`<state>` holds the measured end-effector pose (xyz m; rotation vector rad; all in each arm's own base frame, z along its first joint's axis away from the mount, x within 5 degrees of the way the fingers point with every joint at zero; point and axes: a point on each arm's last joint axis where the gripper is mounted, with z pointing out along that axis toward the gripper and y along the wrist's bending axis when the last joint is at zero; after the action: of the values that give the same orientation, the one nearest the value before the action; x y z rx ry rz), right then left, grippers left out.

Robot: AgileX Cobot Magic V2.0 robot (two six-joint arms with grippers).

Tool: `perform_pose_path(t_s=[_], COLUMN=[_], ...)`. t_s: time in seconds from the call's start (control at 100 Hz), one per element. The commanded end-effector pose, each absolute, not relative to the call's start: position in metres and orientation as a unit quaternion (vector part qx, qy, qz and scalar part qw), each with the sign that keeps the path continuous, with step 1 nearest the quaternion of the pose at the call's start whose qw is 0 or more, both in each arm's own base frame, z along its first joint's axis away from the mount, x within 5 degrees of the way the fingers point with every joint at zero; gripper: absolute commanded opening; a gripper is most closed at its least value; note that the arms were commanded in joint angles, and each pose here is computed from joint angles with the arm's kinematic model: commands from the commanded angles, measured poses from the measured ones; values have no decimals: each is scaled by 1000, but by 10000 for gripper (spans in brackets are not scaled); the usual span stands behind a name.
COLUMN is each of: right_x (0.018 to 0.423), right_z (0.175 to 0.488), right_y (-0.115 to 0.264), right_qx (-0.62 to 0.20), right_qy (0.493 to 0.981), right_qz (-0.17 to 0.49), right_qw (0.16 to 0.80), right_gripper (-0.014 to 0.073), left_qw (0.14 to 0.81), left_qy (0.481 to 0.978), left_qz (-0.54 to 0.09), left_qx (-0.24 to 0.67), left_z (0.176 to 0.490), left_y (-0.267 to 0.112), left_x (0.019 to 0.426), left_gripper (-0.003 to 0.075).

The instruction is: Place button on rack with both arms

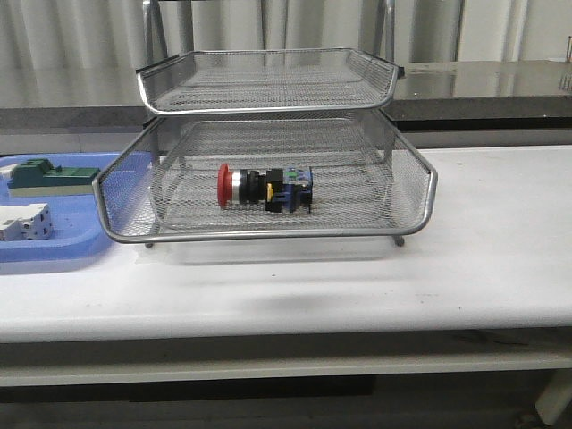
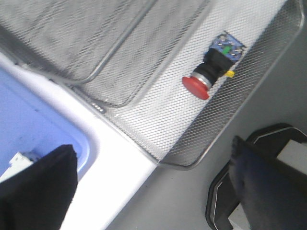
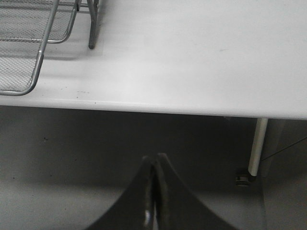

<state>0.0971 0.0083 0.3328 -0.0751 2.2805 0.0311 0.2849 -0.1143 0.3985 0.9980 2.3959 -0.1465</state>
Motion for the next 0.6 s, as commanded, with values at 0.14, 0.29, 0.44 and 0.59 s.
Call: perform_pose_path(t_s=[0.14,0.29,0.44,0.59], right_x=[100,100,100,100], right_z=[348,348,348,348], right_y=[7,7,7,7], right_qx=[-31,-31,-31,-31], right_qy=[888,888,888,888], right_qz=[8,8,8,8], right_qw=[459,459,459,459], right_gripper=[-71,-71,-71,-71], left_qw=[340,387,456,513], left_qy=[897,893,869,842], left_qz=[-42,-42,-32,-36], left_qx=[281,226,188,163], left_z=[430,427,420,402], left_y=[-64,-40,-28,-26], left_x=[254,233,203,175], left_gripper=[610,610,610,610])
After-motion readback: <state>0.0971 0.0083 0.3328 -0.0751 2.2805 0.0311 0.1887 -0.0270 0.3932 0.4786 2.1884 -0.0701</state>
